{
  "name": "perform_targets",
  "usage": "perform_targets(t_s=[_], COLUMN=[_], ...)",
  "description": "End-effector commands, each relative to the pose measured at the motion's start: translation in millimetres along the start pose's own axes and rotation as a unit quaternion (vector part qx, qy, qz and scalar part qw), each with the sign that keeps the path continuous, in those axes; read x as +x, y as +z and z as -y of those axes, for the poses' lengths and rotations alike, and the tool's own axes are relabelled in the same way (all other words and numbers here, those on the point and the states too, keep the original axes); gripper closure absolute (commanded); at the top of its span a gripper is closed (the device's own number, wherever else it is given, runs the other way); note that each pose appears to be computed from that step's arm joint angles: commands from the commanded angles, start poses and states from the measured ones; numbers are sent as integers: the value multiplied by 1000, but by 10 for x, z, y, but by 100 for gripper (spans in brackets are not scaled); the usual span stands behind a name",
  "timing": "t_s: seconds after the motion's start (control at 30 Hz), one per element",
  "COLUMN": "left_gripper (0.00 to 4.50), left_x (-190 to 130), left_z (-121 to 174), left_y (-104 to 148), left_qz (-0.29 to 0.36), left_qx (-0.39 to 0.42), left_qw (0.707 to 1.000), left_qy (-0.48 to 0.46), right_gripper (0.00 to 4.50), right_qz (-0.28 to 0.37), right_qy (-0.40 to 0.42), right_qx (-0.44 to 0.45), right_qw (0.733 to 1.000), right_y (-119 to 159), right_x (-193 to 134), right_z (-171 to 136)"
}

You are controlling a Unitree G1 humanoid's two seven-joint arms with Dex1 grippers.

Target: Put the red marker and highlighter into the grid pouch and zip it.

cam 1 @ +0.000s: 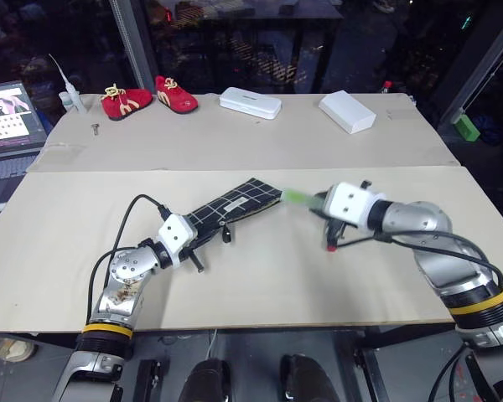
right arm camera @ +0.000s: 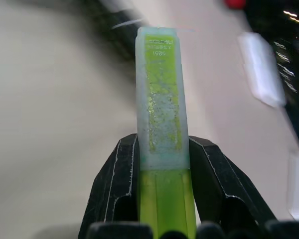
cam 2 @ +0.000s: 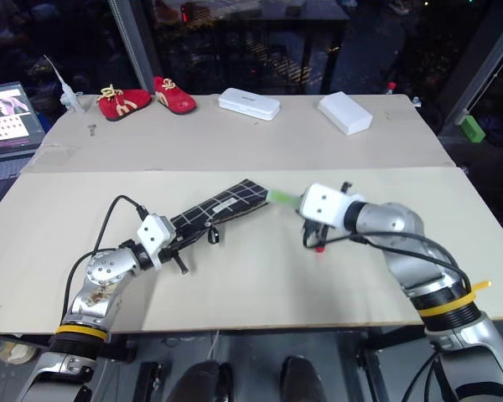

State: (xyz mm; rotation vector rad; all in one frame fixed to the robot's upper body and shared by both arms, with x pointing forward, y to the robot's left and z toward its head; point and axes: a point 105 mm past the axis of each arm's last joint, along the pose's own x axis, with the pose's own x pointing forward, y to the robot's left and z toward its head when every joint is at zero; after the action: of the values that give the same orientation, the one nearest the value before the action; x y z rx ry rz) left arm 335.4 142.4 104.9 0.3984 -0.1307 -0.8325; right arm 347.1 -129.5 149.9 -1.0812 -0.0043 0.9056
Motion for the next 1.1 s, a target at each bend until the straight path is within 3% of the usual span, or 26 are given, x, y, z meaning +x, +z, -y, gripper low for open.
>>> perform_targets(t_s=[0.03,0.53,0.73,0.97,1.1], left_gripper=[450,450,450,450,450], left_x=[-4,54,63,88,92], left_z=[-23,96,129,150,155], left_y=[127,166,161,167,174], left_qz=[20,27,27,31,33], left_qx=[9,13,13,11,10], left_qw=[1000,999,999,999,998], left_qy=[2,-26,-35,-43,-47], right_gripper=[347,347,347,347,347], right_qz=[16,-6,12,77,103], right_qy=[-14,-10,-8,24,37], right_qx=[-43,-49,-78,-145,-184], right_qw=[999,999,997,986,977], right_y=[108,30,258,674,774], right_x=[66,226,438,733,849], right_z=[117,185,185,-67,-204])
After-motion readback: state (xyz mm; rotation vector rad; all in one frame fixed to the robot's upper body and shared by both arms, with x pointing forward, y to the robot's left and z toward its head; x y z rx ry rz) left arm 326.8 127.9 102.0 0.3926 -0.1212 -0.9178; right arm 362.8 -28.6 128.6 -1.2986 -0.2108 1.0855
